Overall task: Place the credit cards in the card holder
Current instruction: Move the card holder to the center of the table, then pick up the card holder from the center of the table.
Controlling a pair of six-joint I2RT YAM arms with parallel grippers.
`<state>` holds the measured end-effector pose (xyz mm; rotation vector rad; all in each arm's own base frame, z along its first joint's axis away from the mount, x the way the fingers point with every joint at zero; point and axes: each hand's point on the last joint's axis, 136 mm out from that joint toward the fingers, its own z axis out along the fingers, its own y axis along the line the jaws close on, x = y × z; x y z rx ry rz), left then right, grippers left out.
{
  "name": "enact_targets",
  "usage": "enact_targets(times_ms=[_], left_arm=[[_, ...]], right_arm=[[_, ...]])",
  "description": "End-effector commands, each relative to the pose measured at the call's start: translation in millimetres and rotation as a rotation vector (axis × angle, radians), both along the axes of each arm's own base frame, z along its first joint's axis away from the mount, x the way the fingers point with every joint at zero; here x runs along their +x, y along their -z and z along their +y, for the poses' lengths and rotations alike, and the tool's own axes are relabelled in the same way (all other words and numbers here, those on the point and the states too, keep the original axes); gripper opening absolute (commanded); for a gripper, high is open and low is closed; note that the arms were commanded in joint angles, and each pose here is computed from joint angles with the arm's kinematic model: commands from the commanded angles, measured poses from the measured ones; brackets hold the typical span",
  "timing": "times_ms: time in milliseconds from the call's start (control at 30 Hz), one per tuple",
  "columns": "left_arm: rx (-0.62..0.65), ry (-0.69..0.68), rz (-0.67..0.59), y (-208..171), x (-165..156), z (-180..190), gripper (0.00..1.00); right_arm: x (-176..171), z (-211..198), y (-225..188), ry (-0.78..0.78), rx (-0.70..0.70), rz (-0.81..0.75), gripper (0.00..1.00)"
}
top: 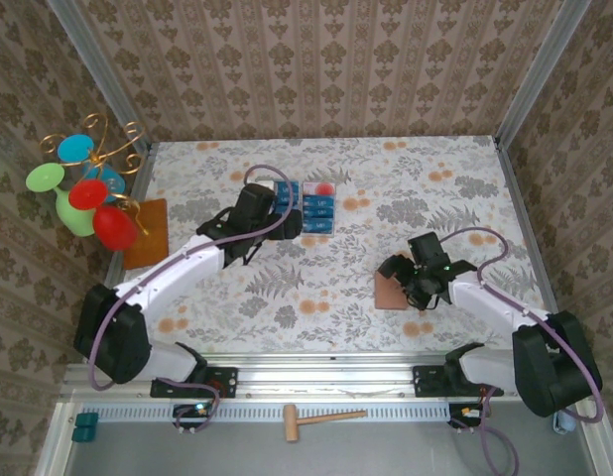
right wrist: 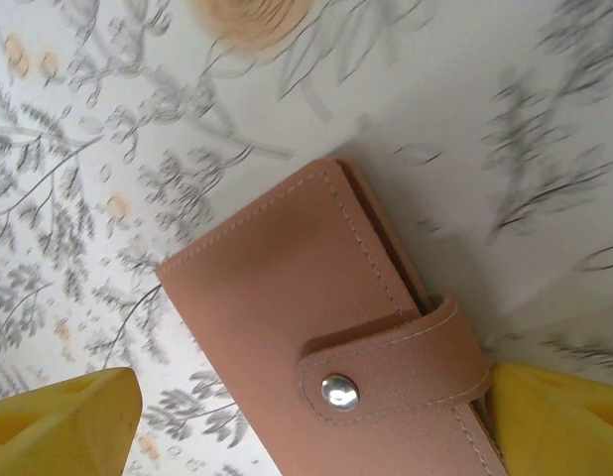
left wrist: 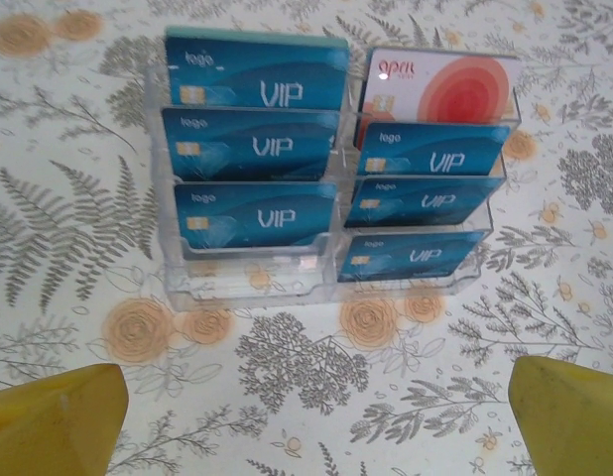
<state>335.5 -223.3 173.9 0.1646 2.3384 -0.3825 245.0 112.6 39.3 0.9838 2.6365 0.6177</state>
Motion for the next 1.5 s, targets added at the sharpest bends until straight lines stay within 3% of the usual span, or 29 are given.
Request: enact_targets(times_ms=[0, 200, 567, 833, 1200, 1467], left_arm=[[-0.068, 0.021, 0.033, -2, -2, -14, 1.00], [-0.098, 0.031, 0.062, 6, 0, -25, 1.00], [-0.122, 0.032, 0.081, 9, 0, -31, 1.00], [-0.168, 0.046, 0.097, 8, 2, -42, 1.00], [-0.163, 0.043, 0.110, 10, 1, -42, 1.00], [-0.167, -0.001, 0.101, 11, 4, -39, 1.00]], right_arm=[[14, 25, -12, 0.013, 0.071, -0.029, 0.90], [33, 52, -20, -0.111, 0.027, -0.044, 0.87], [9, 21, -8, -0.288, -0.188, -0.077, 0.76], [10, 39, 4, -0.367, -0.080, -0.104, 0.56], [9, 52, 14, -0.389, -0.003, -0.098, 0.44], [8, 54, 15, -0.381, 0.022, -0.104, 0.13]])
